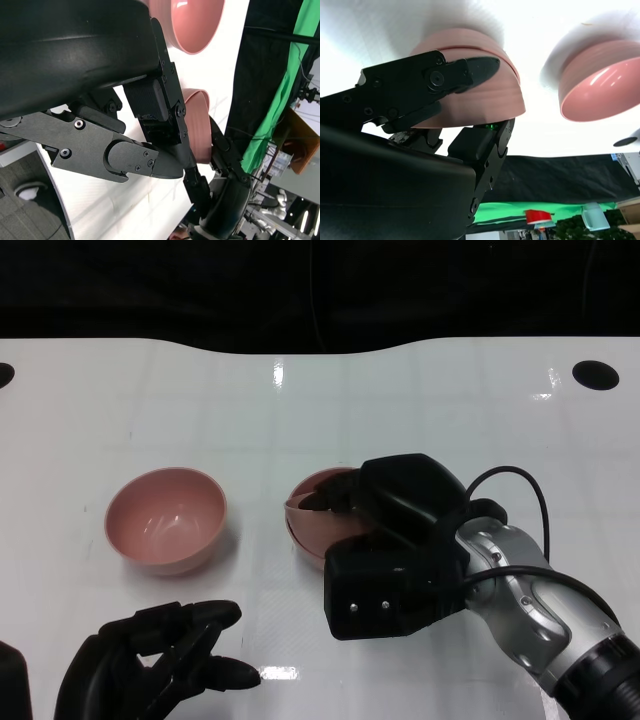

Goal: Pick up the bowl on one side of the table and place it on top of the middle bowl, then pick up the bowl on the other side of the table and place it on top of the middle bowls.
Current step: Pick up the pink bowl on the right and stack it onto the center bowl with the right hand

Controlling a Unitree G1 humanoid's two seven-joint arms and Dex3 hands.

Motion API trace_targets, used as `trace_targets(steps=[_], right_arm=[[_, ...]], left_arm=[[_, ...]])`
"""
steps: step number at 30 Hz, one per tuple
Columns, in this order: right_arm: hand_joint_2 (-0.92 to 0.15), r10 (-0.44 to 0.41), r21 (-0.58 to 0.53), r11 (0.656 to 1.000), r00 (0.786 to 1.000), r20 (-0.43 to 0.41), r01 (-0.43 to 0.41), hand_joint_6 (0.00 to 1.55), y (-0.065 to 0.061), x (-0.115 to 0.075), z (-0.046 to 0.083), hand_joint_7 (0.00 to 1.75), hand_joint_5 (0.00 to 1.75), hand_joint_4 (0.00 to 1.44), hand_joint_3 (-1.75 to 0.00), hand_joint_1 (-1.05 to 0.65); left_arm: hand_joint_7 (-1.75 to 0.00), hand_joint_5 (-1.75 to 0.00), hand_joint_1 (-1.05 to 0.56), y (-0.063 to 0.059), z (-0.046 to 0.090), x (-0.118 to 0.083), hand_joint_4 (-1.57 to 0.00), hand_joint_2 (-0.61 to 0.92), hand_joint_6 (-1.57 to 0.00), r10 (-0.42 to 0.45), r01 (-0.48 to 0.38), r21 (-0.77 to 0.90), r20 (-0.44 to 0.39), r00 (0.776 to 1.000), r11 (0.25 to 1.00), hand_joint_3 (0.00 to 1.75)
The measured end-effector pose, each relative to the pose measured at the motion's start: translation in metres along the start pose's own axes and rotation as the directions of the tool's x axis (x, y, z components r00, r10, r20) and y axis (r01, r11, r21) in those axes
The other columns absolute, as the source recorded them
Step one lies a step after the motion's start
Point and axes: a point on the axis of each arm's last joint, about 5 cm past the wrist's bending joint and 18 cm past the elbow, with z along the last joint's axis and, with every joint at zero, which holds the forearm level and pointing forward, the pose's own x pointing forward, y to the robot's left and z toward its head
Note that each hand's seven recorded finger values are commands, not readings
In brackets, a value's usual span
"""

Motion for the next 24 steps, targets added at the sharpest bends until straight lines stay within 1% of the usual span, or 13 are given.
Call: trace_targets(steps=[3, 5, 8, 12, 15, 19, 24], right_arm=[[-0.92, -0.005, -0.014, 1.0, 1.0, -0.001, 0.005, 0.73, -0.001, -0.001, -0.001, 0.0, 0.32, 0.73, -0.22, -0.56], [-0.92, -0.031, -0.02, 0.999, 1.0, 0.003, 0.031, 0.78, 0.001, -0.003, -0.002, 0.03, 0.35, 0.81, -0.17, -0.52], [-0.92, -0.103, -0.049, 0.993, 0.994, 0.03, 0.105, 0.84, 0.009, -0.01, -0.006, 0.05, 0.39, 0.91, -0.09, -0.44], [-0.91, -0.149, -0.128, 0.98, 0.987, 0.057, 0.155, 0.9, 0.017, -0.016, -0.009, 0.06, 0.42, 0.99, -0.04, -0.38], [-0.89, -0.185, -0.184, 0.963, 0.98, 0.079, 0.197, 0.95, 0.021, -0.018, -0.01, 0.07, 0.45, 1.04, -0.01, -0.36], [-0.88, -0.23, -0.216, 0.944, 0.966, 0.117, 0.251, 1.02, 0.028, -0.02, -0.013, 0.07, 0.52, 1.06, 0.0, -0.34], [-0.87, -0.268, -0.23, 0.928, 0.954, 0.137, 0.293, 1.07, 0.037, -0.022, -0.02, 0.07, 0.58, 1.08, 0.0, -0.34]], left_arm=[[-0.02, -0.84, -0.43, 0.0, 0.0, 0.0, -1.03, 0.92, -1.33, 0.001, -0.001, 0.0, 0.001, 1.0, 1.0, 0.17], [-0.02, -0.86, -0.42, 0.0, 0.001, 0.0, -1.03, 0.92, -1.33, 0.001, -0.001, 0.0, 0.002, 1.0, 1.0, 0.18], [-0.02, -0.93, -0.41, -0.001, 0.002, 0.0, -0.99, 0.92, -1.33, 0.0, 0.0, 0.003, 0.007, 1.0, 1.0, 0.19], [-0.02, -0.97, -0.41, -0.001, 0.002, 0.0, -0.98, 0.92, -1.34, 0.001, -0.001, 0.003, 0.006, 1.0, 1.0, 0.19], [-0.03, -0.98, -0.4, -0.001, 0.002, 0.0, -0.98, 0.92, -1.34, 0.008, -0.008, 0.0, -0.003, 1.0, 1.0, 0.19], [-0.03, -0.99, -0.39, -0.002, 0.003, 0.0, -0.98, 0.92, -1.34, 0.007, -0.007, -0.001, -0.006, 1.0, 1.0, 0.19], [-0.03, -1.02, -0.38, -0.002, 0.004, 0.001, -0.96, 0.92, -1.33, 0.004, -0.004, 0.002, 0.001, 1.0, 1.0, 0.2]])
